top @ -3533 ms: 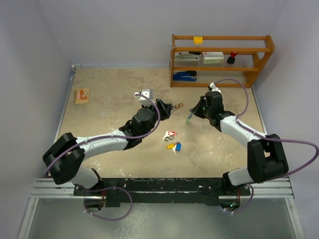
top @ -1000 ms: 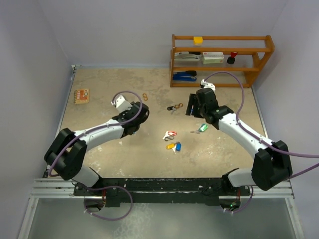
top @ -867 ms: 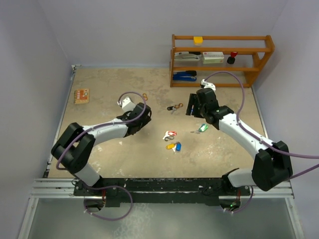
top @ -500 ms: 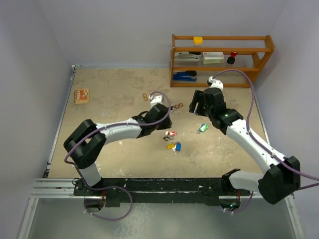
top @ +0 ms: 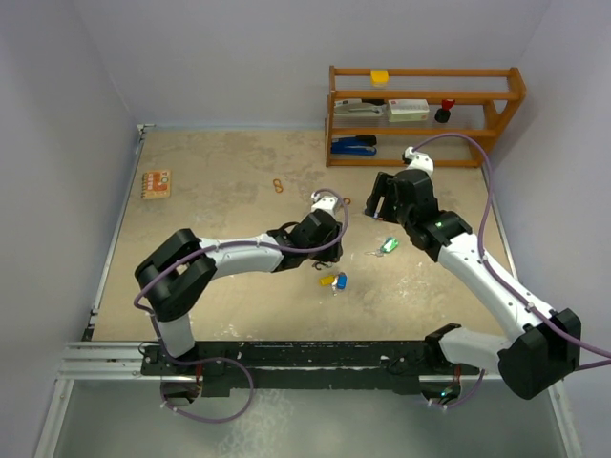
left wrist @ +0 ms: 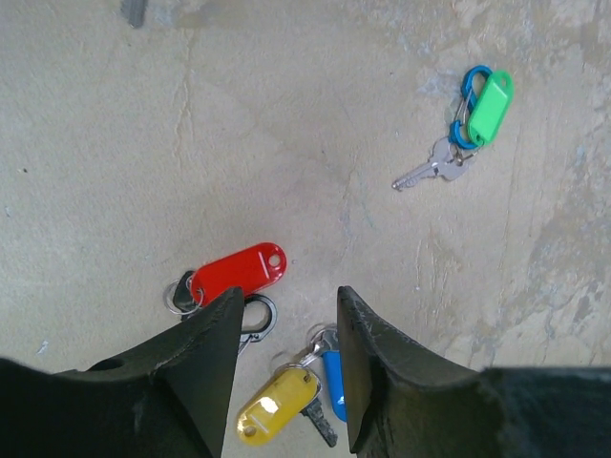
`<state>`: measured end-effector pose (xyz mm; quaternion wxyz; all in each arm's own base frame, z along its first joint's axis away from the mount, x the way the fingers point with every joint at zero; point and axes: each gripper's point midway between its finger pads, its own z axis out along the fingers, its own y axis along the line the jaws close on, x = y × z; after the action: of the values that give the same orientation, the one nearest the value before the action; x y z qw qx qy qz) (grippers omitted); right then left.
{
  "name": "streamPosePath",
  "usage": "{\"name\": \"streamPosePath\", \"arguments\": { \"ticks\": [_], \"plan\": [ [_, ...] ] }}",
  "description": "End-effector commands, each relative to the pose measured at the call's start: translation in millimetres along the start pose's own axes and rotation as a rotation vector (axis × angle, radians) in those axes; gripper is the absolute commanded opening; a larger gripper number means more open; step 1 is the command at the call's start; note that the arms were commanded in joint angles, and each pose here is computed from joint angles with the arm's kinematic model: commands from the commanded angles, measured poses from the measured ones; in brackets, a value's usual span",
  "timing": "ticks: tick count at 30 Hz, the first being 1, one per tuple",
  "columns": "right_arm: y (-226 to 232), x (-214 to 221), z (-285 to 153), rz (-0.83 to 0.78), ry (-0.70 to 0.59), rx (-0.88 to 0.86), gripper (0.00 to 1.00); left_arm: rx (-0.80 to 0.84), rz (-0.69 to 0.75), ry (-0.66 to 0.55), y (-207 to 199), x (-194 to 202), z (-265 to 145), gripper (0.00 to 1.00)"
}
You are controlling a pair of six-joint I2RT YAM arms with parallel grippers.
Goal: Put the keys on the keyring
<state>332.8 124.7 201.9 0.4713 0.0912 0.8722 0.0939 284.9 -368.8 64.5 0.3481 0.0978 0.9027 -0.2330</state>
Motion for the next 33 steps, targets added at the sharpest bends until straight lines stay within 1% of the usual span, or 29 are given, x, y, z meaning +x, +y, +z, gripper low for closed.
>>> {"name": "streamPosePath", "arguments": {
  "ticks": [1,4,8,13,18,20,33],
  "plan": [
    [-5,-8,-6,0.013,-0.036,0.021,0.78,0.076,0.025,-0.019,-25,-9,0,0.42],
    [-7,-10,-7,0.016,-0.043,0.028,0.84,0.086,0.02,-0.006,-28,-5,0,0.43],
    [-9,-11,-9,0.019,-0.049,0.04,0.9,0.091,0.016,0.01,-31,2,-1,0.43],
    [-12,-14,-12,0.027,-0.062,0.049,0.95,0.084,0.013,0.026,-29,9,0,0.43],
    [-13,-16,-15,0.03,-0.071,0.055,0.97,0.069,0.009,0.039,-24,16,2,0.43],
    [-14,-16,-16,0.031,-0.072,0.057,1.0,0.061,0.009,0.043,-21,19,4,0.43],
    [-16,-19,-17,0.043,-0.085,0.068,1.0,0.02,0.013,0.073,-9,33,9,0.43]
  ]
}}
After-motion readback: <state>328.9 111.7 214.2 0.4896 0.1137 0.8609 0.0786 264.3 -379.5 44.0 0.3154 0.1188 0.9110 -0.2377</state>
